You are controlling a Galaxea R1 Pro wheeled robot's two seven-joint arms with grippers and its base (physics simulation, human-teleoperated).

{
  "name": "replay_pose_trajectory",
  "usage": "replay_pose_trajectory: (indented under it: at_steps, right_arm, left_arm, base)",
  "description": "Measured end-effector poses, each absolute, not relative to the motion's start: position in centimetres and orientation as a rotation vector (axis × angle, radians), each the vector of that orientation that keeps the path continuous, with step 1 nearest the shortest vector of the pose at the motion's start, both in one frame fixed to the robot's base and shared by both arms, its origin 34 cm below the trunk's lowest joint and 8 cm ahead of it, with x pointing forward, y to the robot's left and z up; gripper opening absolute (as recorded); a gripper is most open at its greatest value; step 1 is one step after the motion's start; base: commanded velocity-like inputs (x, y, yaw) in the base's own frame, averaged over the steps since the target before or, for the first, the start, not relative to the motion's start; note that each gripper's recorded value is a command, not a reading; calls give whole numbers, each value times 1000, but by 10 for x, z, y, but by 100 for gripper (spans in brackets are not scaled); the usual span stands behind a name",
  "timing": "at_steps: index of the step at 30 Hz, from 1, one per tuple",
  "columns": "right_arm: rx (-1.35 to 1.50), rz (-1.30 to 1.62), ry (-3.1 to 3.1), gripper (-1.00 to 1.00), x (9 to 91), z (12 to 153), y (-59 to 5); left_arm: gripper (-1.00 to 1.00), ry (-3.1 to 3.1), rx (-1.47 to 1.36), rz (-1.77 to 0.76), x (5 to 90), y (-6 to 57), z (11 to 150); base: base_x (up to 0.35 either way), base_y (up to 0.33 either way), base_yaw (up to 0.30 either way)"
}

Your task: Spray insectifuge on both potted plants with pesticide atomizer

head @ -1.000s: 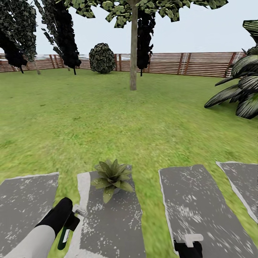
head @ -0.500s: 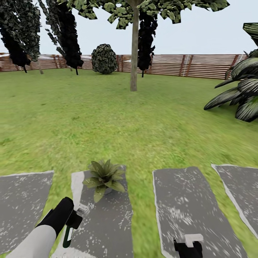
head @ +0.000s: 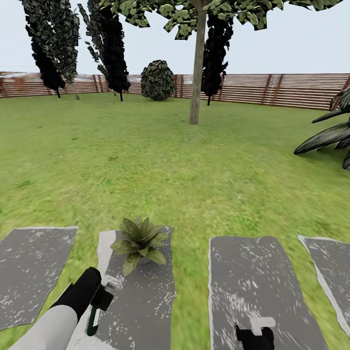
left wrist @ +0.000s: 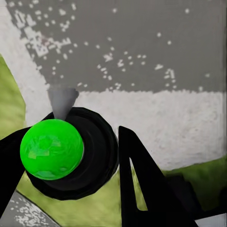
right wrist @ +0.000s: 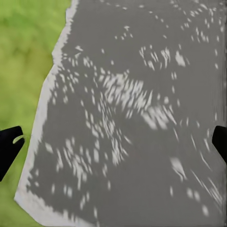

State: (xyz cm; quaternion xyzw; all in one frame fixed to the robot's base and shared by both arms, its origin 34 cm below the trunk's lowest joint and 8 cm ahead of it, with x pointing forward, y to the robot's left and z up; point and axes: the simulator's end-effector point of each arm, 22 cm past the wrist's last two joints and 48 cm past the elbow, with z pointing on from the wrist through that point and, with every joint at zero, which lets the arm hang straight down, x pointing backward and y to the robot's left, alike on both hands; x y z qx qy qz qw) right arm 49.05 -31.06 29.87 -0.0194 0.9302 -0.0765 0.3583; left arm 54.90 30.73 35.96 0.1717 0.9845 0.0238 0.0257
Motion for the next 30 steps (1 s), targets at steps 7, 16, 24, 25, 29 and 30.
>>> replay_pose_trajectory:
  at_steps: [7, 16, 24, 25, 29, 30]
  right_arm:
    - [-51, -198, 2400, 100, 491, 299, -311]
    - [-50, -198, 2399, 100, 491, 299, -311]
    - [-52, -196, 2399, 100, 491, 299, -310]
    - [-51, -196, 2398, 100, 491, 299, -310]
    - [-51, -196, 2399, 100, 491, 299, -310]
    - [-51, -196, 2399, 100, 491, 299, -310]
  left_arm:
    - [-100, 3038, 524, 65, 551, 305, 360]
    - [-100, 2998, 460, 14, 565, 299, 369]
    - [-100, 2984, 426, -29, 569, 293, 371]
    - [-100, 2983, 424, -33, 570, 292, 372]
    - [-100, 2984, 424, -36, 569, 291, 371]
    - [-100, 2985, 425, -36, 569, 291, 371]
  base:
    - [111, -268, 1]
    - [8, -268, 181]
    - [190, -131, 276]
    - [326, -10, 276]
    - [253, -3, 240]
    - [82, -1, 104]
